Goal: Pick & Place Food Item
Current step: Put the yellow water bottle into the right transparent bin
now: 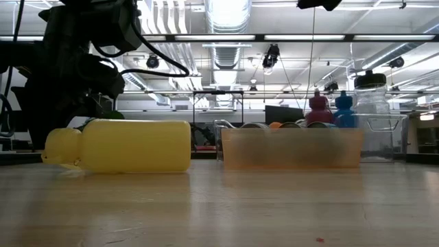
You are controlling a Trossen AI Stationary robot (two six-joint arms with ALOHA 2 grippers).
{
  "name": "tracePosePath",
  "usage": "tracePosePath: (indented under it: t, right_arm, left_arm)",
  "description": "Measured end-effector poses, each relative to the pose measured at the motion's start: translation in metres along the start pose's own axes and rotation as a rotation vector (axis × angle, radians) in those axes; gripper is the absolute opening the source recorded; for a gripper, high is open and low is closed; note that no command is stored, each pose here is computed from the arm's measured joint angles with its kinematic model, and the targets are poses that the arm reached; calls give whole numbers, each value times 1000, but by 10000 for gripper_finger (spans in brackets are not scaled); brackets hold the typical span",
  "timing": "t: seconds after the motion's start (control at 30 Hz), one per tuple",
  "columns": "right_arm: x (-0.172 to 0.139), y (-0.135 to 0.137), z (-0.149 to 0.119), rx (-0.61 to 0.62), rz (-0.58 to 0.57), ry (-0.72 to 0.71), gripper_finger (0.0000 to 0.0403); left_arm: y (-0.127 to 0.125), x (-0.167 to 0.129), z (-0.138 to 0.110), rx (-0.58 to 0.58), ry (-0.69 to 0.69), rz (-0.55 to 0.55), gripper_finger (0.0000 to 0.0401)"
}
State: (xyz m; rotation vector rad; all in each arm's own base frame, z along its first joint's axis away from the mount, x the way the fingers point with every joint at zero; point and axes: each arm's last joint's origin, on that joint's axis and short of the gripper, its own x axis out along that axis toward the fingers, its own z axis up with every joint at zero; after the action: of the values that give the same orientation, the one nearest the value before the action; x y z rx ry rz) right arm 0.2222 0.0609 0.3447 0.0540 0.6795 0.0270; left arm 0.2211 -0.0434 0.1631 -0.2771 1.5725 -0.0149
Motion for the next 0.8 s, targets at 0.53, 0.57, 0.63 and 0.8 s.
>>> tracePosePath:
  t: [0.53,0.57,0.63,0.8]
  right_arm:
    - [0,0,0,0,0,0,364]
    - [0,0,0,0,0,0,364]
    - [0,0,0,0,0,0,364]
    - [0,0,0,0,0,0,364]
  left_arm:
    - [-18,-76,14,-1,42,60,57]
    - [-20,-82,13,-3,55,46,57]
    - [-23,-94,13,-6,78,9,57]
    - [-29,-120,8,-31,153,-53,57]
